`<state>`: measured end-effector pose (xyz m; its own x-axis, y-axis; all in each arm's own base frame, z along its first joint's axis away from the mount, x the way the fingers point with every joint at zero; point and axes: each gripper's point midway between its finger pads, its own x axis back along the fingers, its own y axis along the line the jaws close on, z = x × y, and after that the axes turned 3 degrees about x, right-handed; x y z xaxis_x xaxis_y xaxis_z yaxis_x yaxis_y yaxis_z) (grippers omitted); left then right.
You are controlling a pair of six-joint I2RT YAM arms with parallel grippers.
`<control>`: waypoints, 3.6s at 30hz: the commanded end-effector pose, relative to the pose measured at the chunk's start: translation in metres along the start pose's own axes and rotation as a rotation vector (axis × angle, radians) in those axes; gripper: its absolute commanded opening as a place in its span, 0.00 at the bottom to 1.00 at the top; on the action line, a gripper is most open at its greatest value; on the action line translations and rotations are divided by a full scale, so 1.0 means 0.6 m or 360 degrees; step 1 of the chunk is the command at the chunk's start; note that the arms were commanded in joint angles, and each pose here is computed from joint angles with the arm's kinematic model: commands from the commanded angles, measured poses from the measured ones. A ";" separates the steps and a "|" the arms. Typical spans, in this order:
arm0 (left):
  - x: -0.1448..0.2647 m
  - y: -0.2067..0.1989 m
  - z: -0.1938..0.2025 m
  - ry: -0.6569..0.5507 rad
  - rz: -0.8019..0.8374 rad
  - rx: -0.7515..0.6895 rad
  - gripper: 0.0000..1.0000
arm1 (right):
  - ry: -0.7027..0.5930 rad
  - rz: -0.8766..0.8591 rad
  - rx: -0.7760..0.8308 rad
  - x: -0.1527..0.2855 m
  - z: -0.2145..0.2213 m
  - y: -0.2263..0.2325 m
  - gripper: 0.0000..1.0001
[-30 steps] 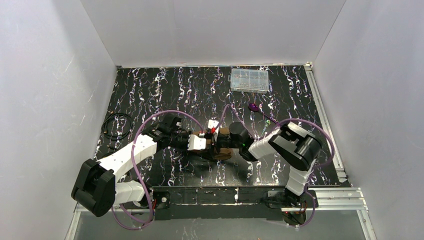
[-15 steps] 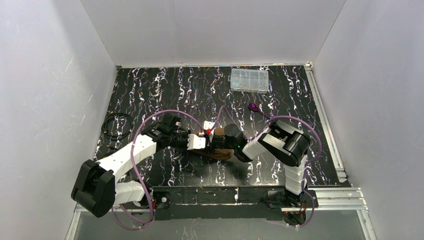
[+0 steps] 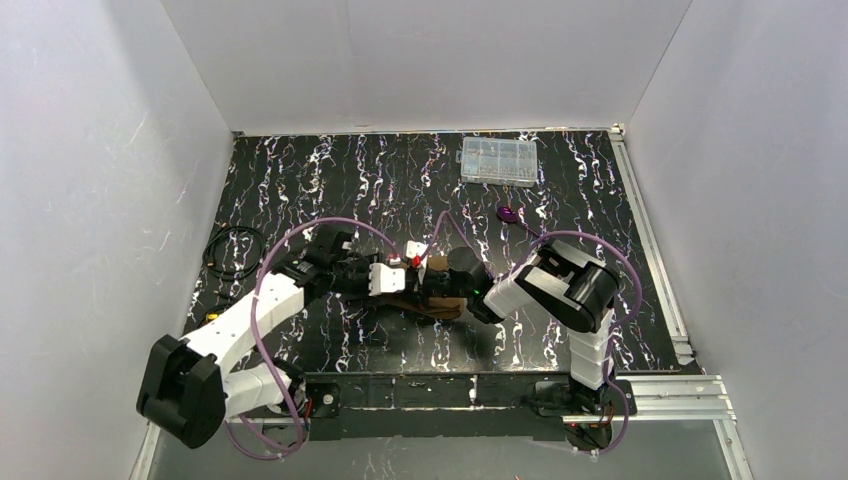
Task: Fold the napkin into a case and place the utensils inside
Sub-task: Stuff the top corner of the smaller-rectangle-folded napkin into the folded napkin.
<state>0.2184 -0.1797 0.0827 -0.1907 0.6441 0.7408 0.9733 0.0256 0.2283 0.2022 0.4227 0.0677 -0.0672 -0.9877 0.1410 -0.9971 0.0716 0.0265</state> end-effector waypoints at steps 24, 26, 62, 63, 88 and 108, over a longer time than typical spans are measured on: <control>-0.014 0.032 0.011 -0.0052 -0.0216 -0.0073 0.98 | -0.0154 -0.0174 -0.0283 -0.009 -0.043 0.004 0.01; -0.023 0.027 0.015 -0.0039 -0.0196 -0.0068 0.93 | -0.0160 -0.0182 -0.0298 -0.010 -0.046 0.003 0.01; 0.004 0.013 0.004 0.0016 -0.0131 0.0156 0.37 | -0.0090 -0.0227 -0.0500 0.003 -0.002 0.008 0.01; 0.005 0.009 0.001 0.0007 -0.0107 0.0165 0.39 | -0.0090 -0.0225 -0.0500 0.003 -0.002 0.007 0.01; -0.007 -0.001 0.033 0.0099 -0.0094 0.0224 0.13 | -0.0257 -0.0338 -0.0531 0.004 -0.055 0.022 0.33; -0.009 -0.029 0.038 0.0063 0.0096 0.0479 0.03 | -0.0018 -0.0227 0.0066 -0.012 -0.019 0.022 0.54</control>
<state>0.2081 -0.1622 0.0515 -0.1651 0.5949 0.7867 0.9765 0.2105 0.0457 0.1822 0.4285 0.0607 0.0973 -0.9875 0.1243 -0.9755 -0.0699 0.2087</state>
